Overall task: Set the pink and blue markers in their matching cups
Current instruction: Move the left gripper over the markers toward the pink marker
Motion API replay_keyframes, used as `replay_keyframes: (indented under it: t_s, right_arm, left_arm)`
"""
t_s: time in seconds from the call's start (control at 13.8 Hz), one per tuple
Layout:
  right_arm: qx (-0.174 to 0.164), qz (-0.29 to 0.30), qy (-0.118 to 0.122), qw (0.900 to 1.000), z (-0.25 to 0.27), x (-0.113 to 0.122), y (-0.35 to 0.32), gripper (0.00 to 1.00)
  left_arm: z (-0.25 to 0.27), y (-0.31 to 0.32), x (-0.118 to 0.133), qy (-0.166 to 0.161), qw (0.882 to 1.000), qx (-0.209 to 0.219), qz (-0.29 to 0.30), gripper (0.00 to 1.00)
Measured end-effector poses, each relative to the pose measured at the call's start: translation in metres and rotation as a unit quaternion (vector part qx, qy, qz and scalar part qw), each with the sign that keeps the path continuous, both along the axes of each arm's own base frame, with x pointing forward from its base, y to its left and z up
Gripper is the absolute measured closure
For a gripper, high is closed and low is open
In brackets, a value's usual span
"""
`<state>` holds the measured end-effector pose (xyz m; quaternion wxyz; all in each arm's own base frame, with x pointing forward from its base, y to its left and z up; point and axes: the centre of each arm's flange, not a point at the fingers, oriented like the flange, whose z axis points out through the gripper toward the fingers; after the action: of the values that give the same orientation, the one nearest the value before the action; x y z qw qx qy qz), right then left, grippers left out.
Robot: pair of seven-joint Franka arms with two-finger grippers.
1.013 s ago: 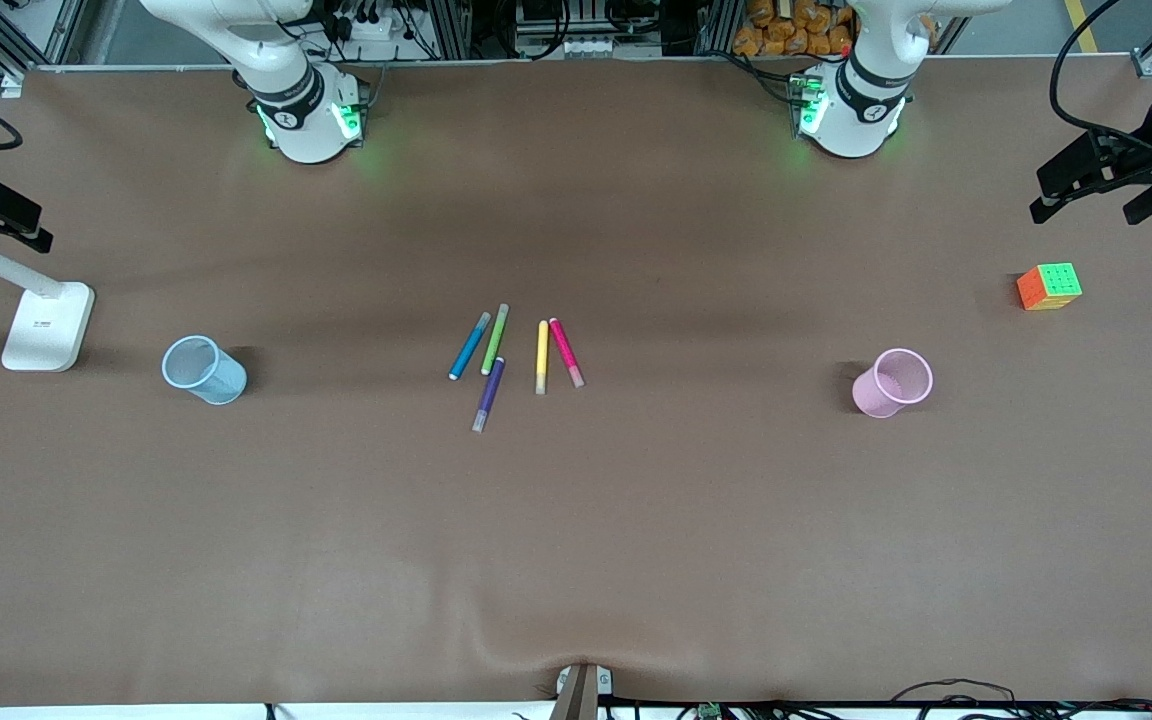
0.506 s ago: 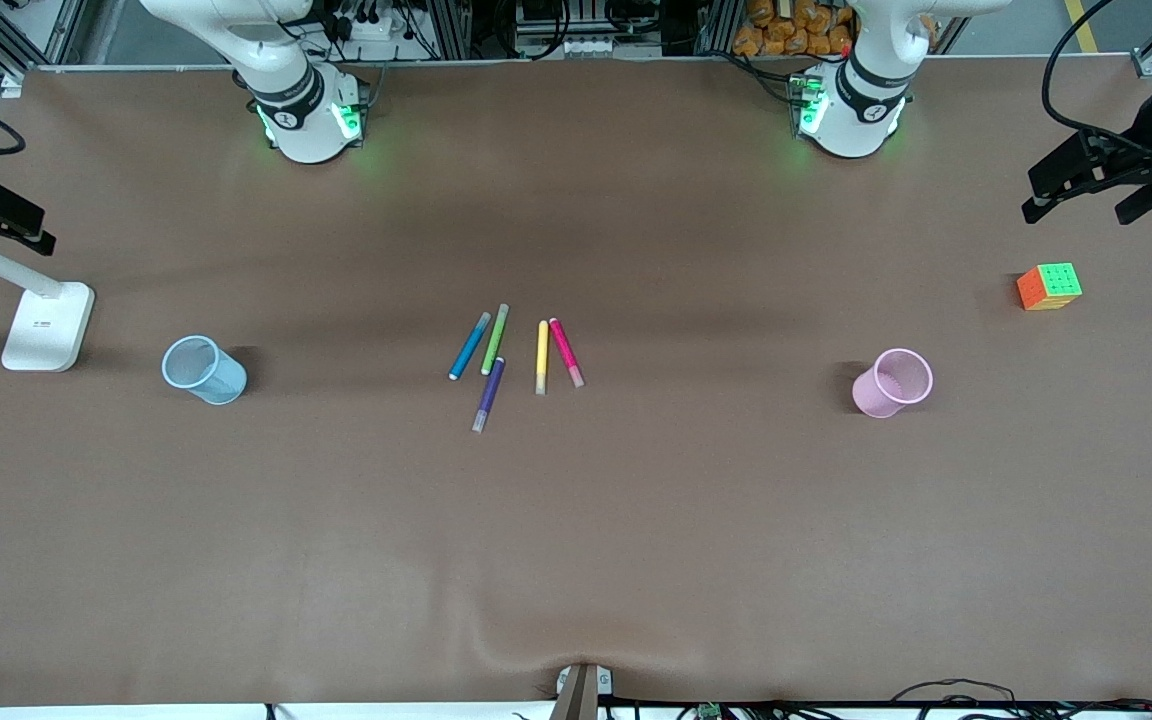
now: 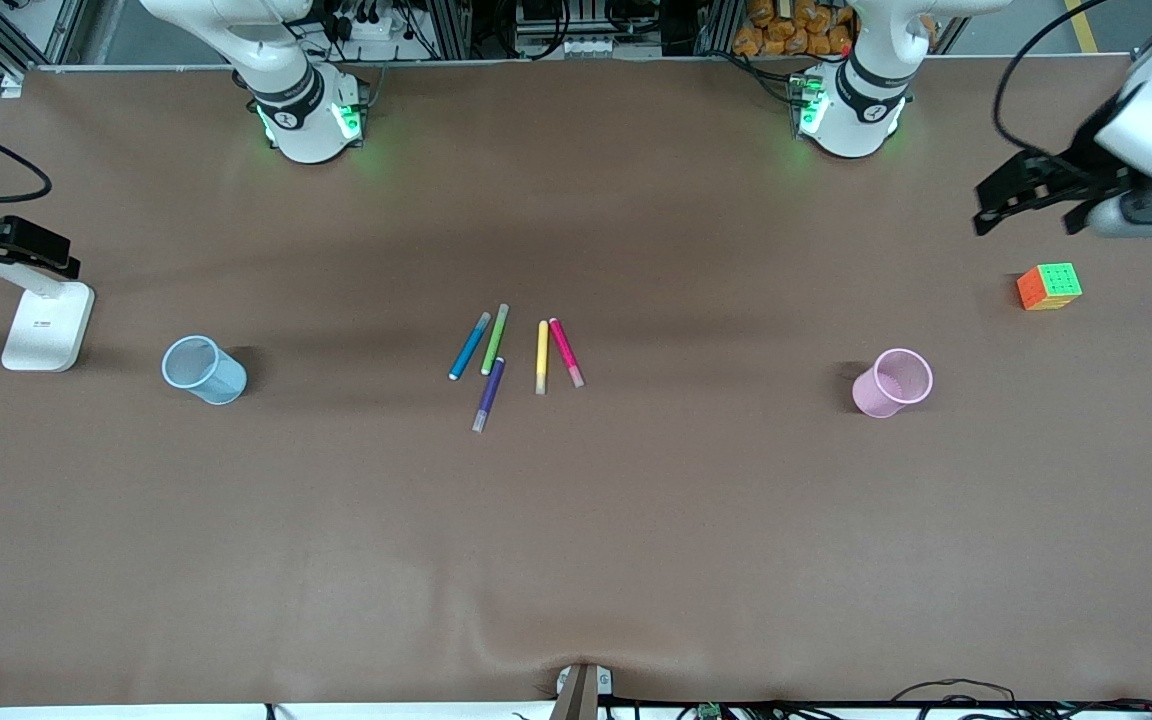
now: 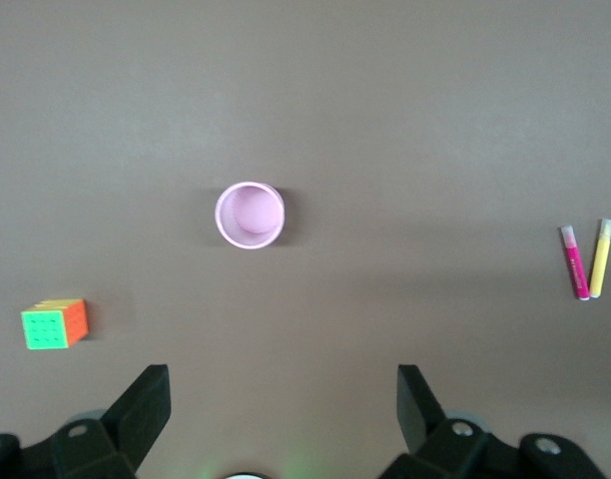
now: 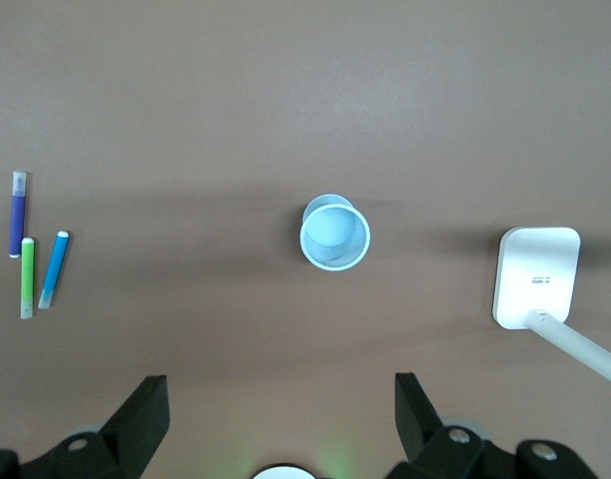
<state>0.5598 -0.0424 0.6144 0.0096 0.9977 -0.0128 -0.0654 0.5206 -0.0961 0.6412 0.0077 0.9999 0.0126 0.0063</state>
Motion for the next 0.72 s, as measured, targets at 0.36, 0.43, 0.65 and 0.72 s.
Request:
replay_keyframes:
  t_s: [0.36, 0.43, 0.65, 0.72]
  right_arm:
    - [0.002, -0.008, 0.03, 1.0, -0.025, 0.008, -0.008, 0.0]
    - [0.002, -0.007, 0.03, 1.0, -0.025, 0.009, -0.007, 0.0]
    - [0.003, 0.002, 0.029, 1.0, -0.024, 0.01, 0.003, 0.0]
    - [0.003, 0.004, 0.029, 1.0, -0.024, 0.01, 0.006, 0.0]
  left_arm:
    - [-0.039, -0.056, 0.012, 0.026, 0.999, 0.003, 0.026, 0.0]
    - [-0.047, -0.066, 0.014, 0.03, 0.999, 0.003, 0.03, 0.0]
    - [-0.07, -0.092, 0.021, 0.041, 0.998, 0.003, 0.048, 0.0]
    - [-0.078, -0.1, 0.023, 0.044, 0.998, 0.002, 0.054, 0.0]
